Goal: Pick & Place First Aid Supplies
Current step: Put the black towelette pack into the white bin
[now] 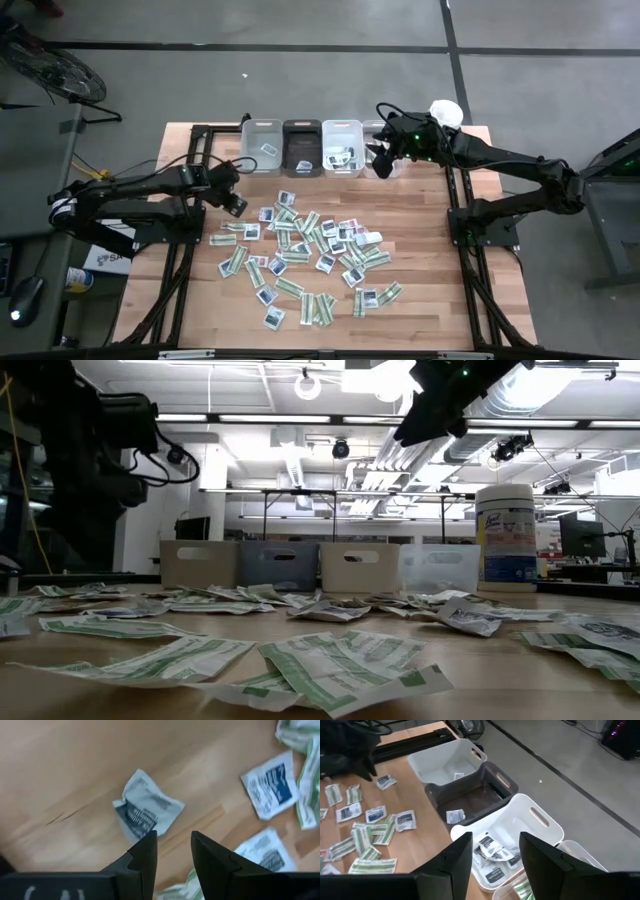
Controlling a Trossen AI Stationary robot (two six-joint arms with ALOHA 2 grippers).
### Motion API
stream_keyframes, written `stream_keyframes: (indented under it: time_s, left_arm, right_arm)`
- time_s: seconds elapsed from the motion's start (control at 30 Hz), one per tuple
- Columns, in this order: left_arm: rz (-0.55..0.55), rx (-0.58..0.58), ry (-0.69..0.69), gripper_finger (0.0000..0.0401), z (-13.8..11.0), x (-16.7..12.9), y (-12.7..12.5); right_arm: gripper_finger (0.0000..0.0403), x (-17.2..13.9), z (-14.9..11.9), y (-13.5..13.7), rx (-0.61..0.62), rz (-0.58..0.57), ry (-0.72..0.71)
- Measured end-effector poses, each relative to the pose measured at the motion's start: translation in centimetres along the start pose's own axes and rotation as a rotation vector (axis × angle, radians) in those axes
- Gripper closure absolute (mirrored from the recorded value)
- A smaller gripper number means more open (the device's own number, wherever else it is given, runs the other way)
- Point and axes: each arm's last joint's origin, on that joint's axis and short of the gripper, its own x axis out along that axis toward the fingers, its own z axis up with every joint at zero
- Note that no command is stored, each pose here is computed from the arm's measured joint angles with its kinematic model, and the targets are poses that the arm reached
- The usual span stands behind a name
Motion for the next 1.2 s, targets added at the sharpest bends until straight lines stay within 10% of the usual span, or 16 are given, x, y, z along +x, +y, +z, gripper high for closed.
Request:
stream_keyframes:
  time_s: [0.6,1.2]
  left_arm:
    - [0.144,-0.249,-0.065,0.0284,0.5,0.0,1.6]
    - [0.029,-0.233,0.011,0.0284,1.6,-0.1,4.0]
  right_arm:
    - [0.0245,0.0,0.0,0.2,-0.009,0.064,0.005]
    - [0.0245,0.0,0.0,0.2,-0.009,0.065,0.005]
